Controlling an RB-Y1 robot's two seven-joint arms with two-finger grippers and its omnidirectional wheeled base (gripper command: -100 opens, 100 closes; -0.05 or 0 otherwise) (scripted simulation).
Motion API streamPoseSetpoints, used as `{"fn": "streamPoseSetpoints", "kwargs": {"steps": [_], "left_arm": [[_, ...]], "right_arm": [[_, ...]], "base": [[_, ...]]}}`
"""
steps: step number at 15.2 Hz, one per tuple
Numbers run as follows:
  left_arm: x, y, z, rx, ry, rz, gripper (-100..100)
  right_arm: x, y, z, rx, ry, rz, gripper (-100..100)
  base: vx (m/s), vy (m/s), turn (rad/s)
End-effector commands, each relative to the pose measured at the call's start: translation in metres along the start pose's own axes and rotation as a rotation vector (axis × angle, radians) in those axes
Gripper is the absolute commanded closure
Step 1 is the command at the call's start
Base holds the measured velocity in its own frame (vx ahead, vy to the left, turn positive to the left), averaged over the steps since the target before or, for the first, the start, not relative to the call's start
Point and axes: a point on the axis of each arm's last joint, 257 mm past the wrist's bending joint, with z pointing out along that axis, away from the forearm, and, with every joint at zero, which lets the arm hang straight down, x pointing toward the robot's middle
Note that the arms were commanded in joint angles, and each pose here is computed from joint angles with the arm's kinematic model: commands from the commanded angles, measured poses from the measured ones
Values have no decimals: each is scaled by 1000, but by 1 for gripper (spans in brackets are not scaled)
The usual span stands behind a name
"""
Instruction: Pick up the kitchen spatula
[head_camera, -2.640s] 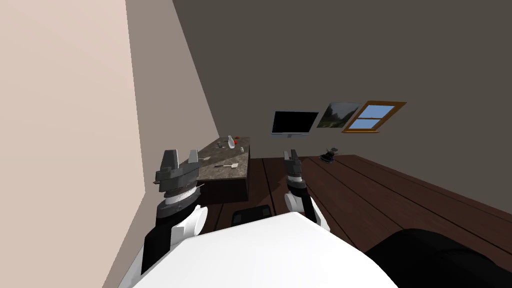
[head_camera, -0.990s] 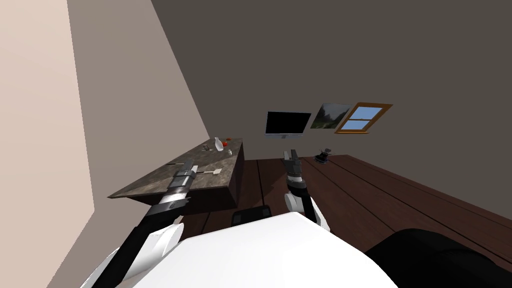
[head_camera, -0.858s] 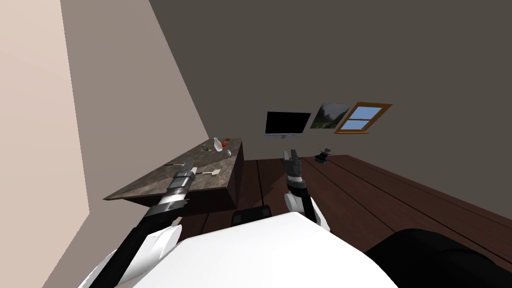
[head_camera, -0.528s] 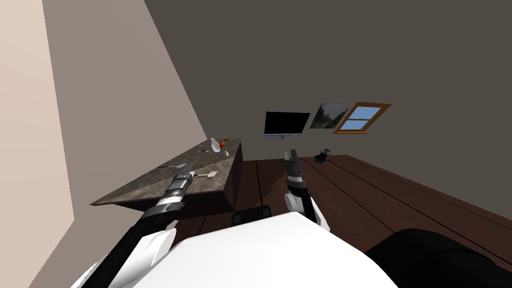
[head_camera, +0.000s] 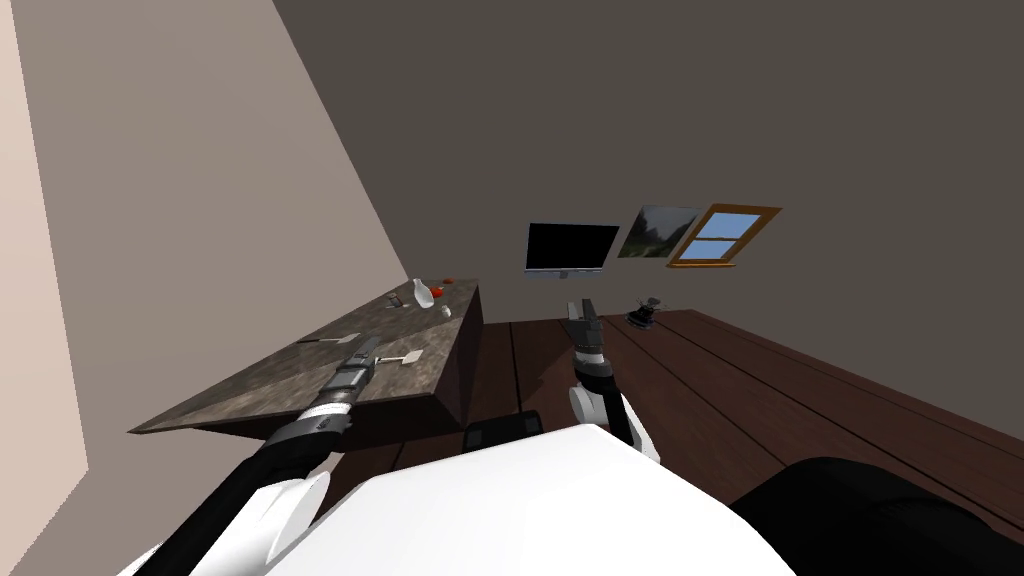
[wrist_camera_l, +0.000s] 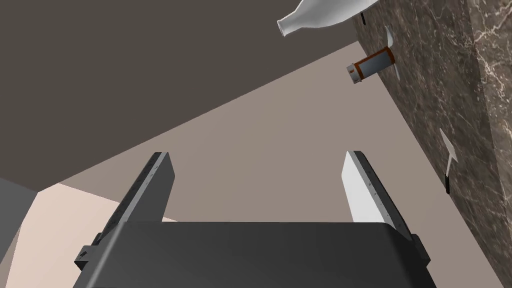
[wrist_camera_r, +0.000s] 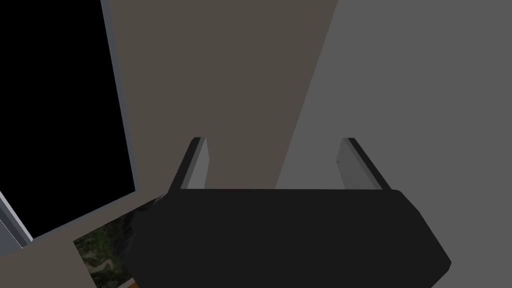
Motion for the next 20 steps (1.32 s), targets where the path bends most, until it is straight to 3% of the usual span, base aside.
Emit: {"fn": "streamPoseSetpoints", "kwargs": {"steps": [1,2,4,5,8,9,11,12,15,16,18,19,20], "left_arm": [[-4,25,-3,-74,8,15,-100],[-13,41,-8,-126,7,33,-100],[-11,52,-9,-166,18,32,-100],[-21,67,-15,-213,15,50,-100],[-18,76,-17,-251,26,49,-100],[-28,92,-25,-305,26,65,-100],[-26,100,-27,-336,35,63,-100],[-36,113,-35,-382,32,78,-100],[-34,122,-39,-420,44,77,-100],[-44,136,-49,-471,44,90,-100],[-42,143,-53,-503,53,88,-100],[-52,154,-62,-545,51,100,-100],[-51,158,-65,-563,57,99,-100]], "right_arm": [[0,0,0,0,0,0,0],[0,0,0,0,0,0,0],[0,0,0,0,0,0,0],[0,0,0,0,0,0,0],[0,0,0,0,0,0,0],[0,0,0,0,0,0,0],[0,0,0,0,0,0,0],[0,0,0,0,0,0,0],[0,0,0,0,0,0,0],[0,0,0,0,0,0,0],[0,0,0,0,0,0,0],[0,0,0,0,0,0,0],[0,0,0,0,0,0,0]], "base": [[101,-75,-19],[132,-82,-32],[121,-63,-6],[91,-52,-22],[74,-31,-4],[70,-23,-25],[95,-21,-10],[110,-21,-19],[90,-20,-5],[82,-33,-20],[98,-30,-8],[107,-33,-18],[126,-20,-10]]}}
